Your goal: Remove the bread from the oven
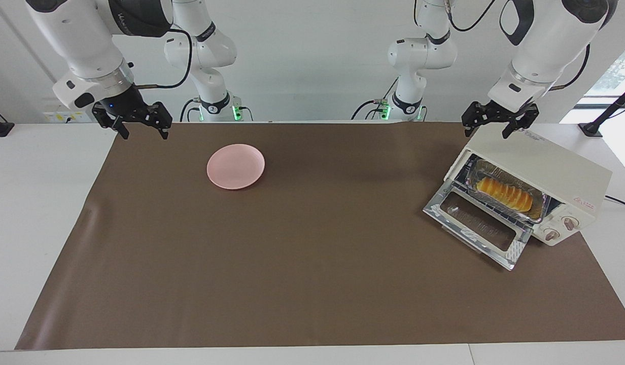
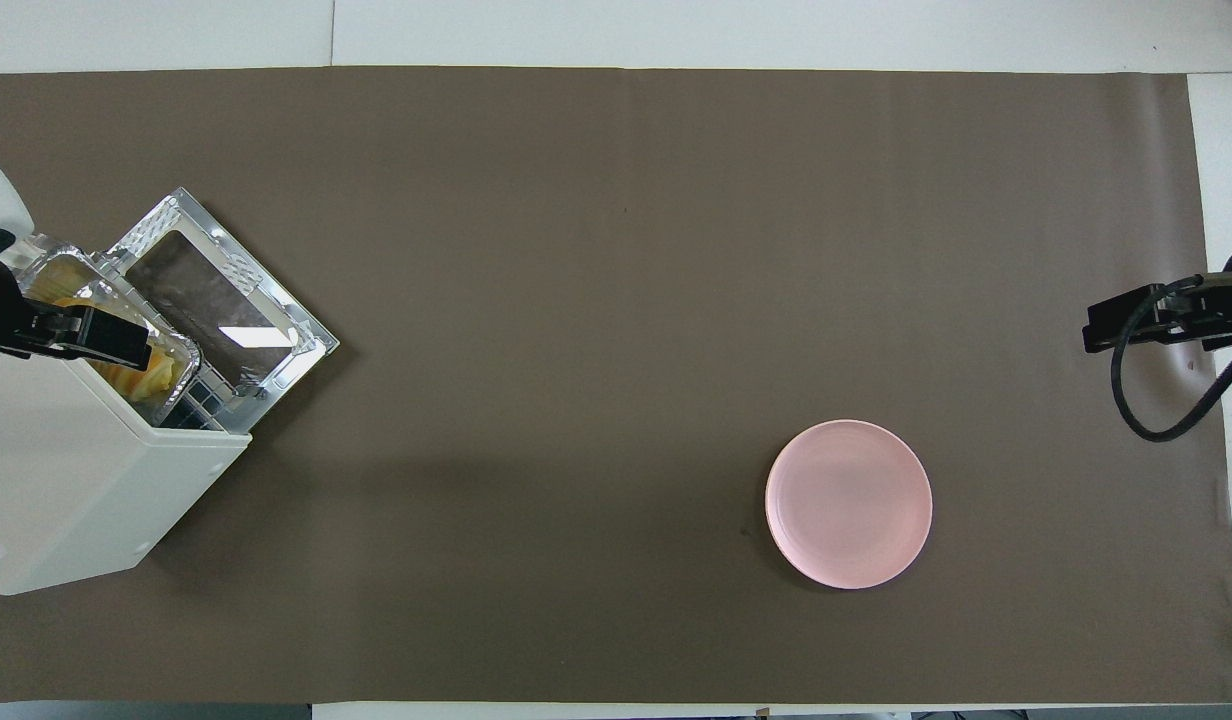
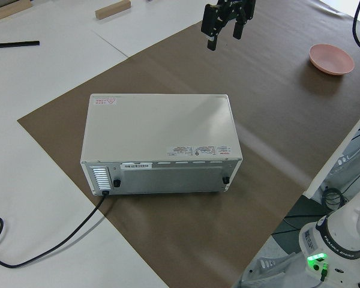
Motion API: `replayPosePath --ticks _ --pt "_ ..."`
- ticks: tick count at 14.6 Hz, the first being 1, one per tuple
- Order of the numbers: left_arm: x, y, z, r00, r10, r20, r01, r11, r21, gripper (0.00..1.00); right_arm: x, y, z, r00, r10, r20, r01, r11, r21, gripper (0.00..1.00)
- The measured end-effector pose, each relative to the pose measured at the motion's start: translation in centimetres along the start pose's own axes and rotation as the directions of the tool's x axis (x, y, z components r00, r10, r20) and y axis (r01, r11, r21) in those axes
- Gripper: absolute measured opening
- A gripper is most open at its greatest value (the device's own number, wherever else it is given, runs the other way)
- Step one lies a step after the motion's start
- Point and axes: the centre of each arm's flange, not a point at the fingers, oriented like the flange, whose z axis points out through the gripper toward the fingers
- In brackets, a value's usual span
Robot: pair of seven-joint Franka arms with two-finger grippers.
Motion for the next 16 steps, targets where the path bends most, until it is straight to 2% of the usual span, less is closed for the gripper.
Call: replayPosePath --ticks 7,11,14,16 --pt "0.0 -0.1 0.0 1.0 -0.002 -0.003 0.002 1.0 0.0 1.0 0.0 0.0 0.0 1.0 0.0 0.0 0.0 1.0 0.0 1.0" --pt "0.2 -1.5 -0.4 0.999 -0.03 -0.037 0.03 1.0 0.001 1.0 0.0 0.0 0.0 1.0 0.0 0.0 0.0 1.0 0.0 1.0" --pt "0.6 -1.7 -0.8 0.989 -0.123 -0.082 0.124 0.992 0.0 1.0 0.0 0.0 0.0 1.0 0.0 0.0 0.0 1.0 0.0 1.0" --pt "1.3 -1.6 -0.1 0.975 -0.211 -0.074 0.211 0.977 -0.007 1.0 0.0 0.0 0.0 1.0 0.0 0.0 0.0 1.0 0.0 1.0"
